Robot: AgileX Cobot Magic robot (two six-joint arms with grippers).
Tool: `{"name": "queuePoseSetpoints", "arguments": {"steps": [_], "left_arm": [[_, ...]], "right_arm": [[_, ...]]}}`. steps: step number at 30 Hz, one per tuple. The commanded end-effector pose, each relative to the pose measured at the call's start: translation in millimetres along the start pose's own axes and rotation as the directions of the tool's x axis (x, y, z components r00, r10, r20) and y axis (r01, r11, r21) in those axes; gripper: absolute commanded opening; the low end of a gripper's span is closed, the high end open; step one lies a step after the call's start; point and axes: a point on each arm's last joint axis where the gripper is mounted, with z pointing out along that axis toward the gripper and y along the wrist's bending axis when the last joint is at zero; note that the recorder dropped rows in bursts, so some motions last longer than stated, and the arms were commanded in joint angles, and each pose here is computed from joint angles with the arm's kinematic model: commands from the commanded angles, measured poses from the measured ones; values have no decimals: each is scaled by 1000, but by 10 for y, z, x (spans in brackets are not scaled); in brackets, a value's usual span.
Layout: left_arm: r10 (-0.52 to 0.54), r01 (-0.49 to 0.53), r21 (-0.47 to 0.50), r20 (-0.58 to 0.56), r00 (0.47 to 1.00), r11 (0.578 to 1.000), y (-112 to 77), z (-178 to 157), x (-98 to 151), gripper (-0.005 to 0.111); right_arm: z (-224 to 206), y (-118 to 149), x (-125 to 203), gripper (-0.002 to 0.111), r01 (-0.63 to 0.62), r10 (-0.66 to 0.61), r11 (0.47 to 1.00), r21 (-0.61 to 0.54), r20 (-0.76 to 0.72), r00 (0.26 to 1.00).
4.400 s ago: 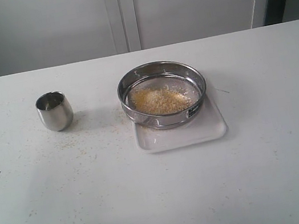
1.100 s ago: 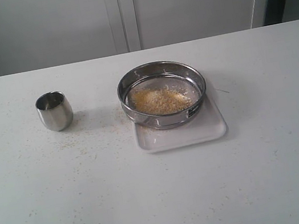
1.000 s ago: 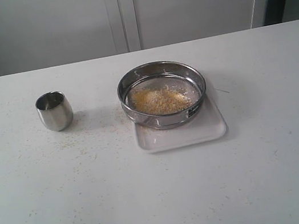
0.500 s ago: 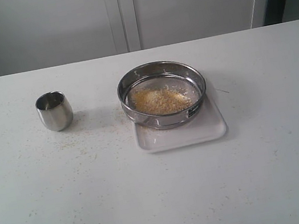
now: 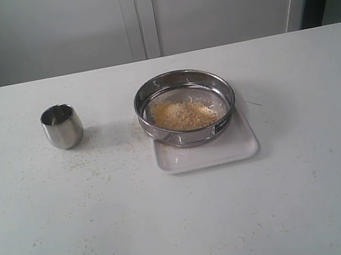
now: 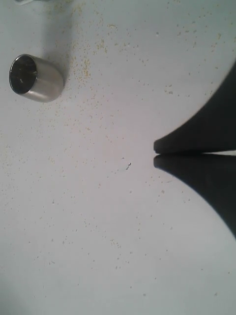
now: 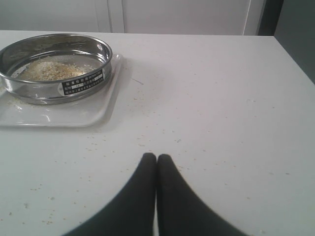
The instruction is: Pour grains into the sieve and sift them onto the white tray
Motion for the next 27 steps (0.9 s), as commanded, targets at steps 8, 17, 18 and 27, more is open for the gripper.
{"name": "queuePoseSetpoints", "arguments": {"steps": [8,17,18,27], "left_arm": [[5,-5,-1,-3,1000,1000,0,-6,16,0],[5,-5,-1,-3,1000,1000,0,-6,16,0],[5,-5,-1,-3,1000,1000,0,-6,16,0],[5,-5,-1,-3,1000,1000,0,-6,16,0]], "right_arm": [[0,-3,-36,0,-2,1,1000,7,56,998],[-46,13,-278,0,2,2,1000,-11,322,947],[-53,14,-297,0,2,2,1000,-12,343,939],[-99,21,-403,0,5,4,1000,-20,459,889]]}}
